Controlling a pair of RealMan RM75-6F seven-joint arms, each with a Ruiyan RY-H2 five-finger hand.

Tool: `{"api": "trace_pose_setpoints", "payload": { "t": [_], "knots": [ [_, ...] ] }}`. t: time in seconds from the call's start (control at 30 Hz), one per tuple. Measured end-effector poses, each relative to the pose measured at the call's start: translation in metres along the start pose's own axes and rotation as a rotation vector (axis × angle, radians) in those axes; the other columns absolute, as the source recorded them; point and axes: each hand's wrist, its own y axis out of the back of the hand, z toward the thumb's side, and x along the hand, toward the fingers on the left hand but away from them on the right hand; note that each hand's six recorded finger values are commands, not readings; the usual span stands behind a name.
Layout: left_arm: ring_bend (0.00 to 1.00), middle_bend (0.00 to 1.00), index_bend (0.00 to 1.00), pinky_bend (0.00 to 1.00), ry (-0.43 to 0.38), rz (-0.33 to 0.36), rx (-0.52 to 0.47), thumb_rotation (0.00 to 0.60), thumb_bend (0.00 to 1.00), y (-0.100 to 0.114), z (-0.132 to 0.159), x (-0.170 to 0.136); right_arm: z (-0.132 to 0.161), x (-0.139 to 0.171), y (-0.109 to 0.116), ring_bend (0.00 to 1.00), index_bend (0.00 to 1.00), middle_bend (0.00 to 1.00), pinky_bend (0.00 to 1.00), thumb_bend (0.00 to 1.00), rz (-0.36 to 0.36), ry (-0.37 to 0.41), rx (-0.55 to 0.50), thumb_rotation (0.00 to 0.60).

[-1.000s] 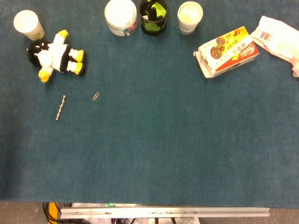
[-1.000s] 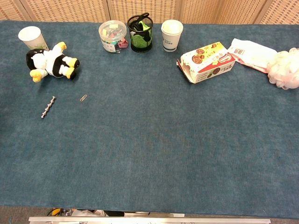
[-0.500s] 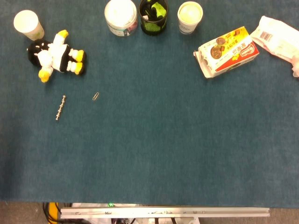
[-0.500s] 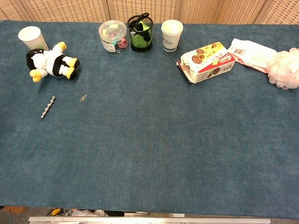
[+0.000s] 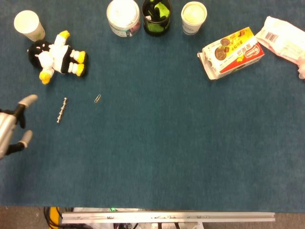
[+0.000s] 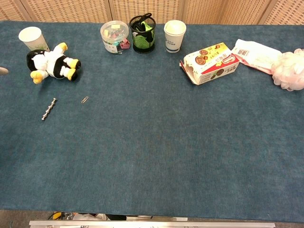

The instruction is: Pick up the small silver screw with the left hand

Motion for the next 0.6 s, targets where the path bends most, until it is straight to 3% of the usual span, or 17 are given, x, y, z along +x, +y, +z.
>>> {"api": "trace_pose_setpoints", "payload": {
  "t": [0.17,0.4,0.6],
  "knots": [
    [0.73,0.69,0.15,0.65,-0.107,-0.078,0.074,0.6,0.4,-0.007,0.019,0.023,0.004,-0.003,-0.001,0.63,0.55,0.62,0.43,0.31,0.005,0.001,0.007,0.6],
    [0.83,0.79,0.17,0.76,-0.187,-0.201,0.162,0.6,0.66,-0.025,0.035,0.052,0.003,-0.004,-0.003,0.63,0.54,0.62,0.43,0.31,0.01,-0.011,0.013,0.6],
    [0.86,0.83,0.15,0.79,-0.19,-0.309,0.227,0.6,0.76,-0.042,0.037,0.068,0.003,-0.005,-0.004,0.63,0.54,0.62,0.43,0.31,0.013,-0.018,0.014,0.6]
  ]
}}
